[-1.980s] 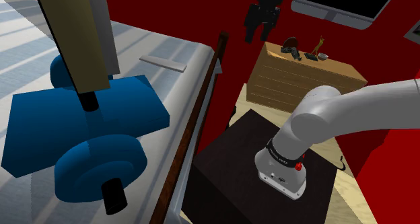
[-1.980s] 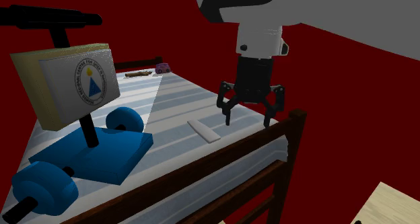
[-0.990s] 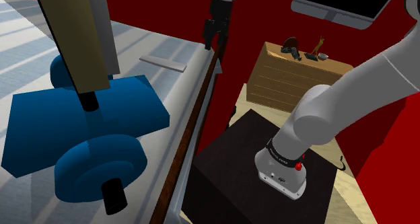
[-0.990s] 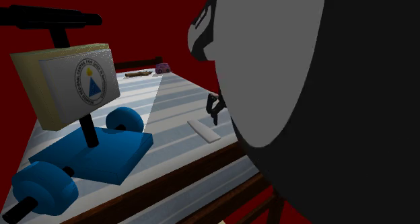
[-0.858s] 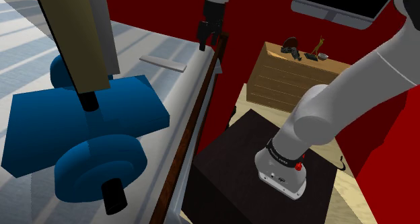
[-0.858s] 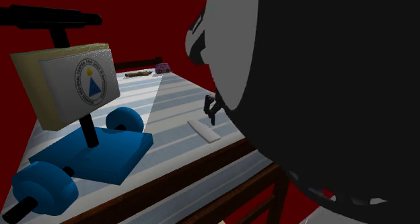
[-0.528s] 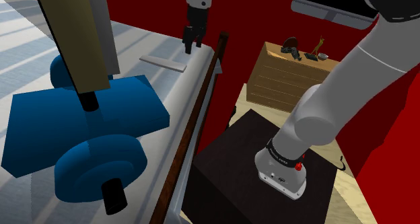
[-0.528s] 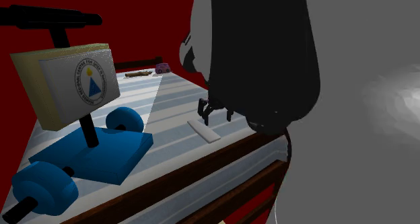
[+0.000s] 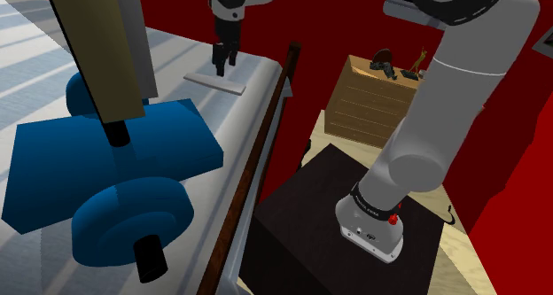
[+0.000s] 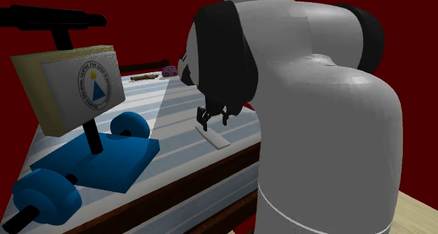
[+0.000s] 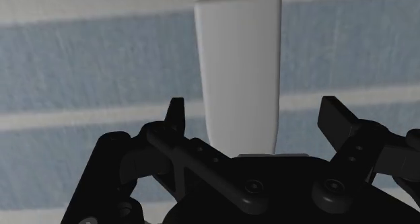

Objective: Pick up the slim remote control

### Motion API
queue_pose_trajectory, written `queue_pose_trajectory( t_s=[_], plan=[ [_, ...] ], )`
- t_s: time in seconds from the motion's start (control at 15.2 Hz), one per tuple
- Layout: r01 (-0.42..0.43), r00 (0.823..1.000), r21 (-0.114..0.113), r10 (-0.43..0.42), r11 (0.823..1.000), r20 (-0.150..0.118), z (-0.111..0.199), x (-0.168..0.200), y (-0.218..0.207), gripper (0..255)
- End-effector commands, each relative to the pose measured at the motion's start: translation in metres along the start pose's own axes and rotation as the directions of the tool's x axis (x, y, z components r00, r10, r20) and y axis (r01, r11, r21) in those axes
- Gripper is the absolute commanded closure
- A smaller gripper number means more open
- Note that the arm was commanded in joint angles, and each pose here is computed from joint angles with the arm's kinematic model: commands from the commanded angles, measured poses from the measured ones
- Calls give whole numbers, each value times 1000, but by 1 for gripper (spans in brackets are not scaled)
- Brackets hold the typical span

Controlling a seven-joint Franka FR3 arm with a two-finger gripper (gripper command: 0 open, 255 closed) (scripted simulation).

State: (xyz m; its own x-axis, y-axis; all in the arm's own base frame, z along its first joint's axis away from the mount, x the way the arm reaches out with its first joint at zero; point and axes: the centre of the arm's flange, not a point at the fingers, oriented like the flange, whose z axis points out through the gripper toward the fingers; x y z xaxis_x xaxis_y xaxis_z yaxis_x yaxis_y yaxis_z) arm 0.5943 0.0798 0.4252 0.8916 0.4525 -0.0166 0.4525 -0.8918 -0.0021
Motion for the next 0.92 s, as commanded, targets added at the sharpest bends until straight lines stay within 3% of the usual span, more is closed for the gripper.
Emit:
queue_pose_trajectory(
  t_s=[0.0, 0.13, 0.73, 0.79, 0.86],
  plan=[
    [42, 999, -6, -42, 999, -5, 11, 22, -1, 0],
    [76, 997, -11, -77, 997, -9, 20, 42, -4, 0],
    [76, 997, -11, -77, 997, -9, 60, 43, -4, 0],
    [76, 997, -11, -77, 997, -9, 60, 42, -3, 255],
    [76, 997, -11, -77, 997, -9, 60, 42, -3, 255]
  ],
)
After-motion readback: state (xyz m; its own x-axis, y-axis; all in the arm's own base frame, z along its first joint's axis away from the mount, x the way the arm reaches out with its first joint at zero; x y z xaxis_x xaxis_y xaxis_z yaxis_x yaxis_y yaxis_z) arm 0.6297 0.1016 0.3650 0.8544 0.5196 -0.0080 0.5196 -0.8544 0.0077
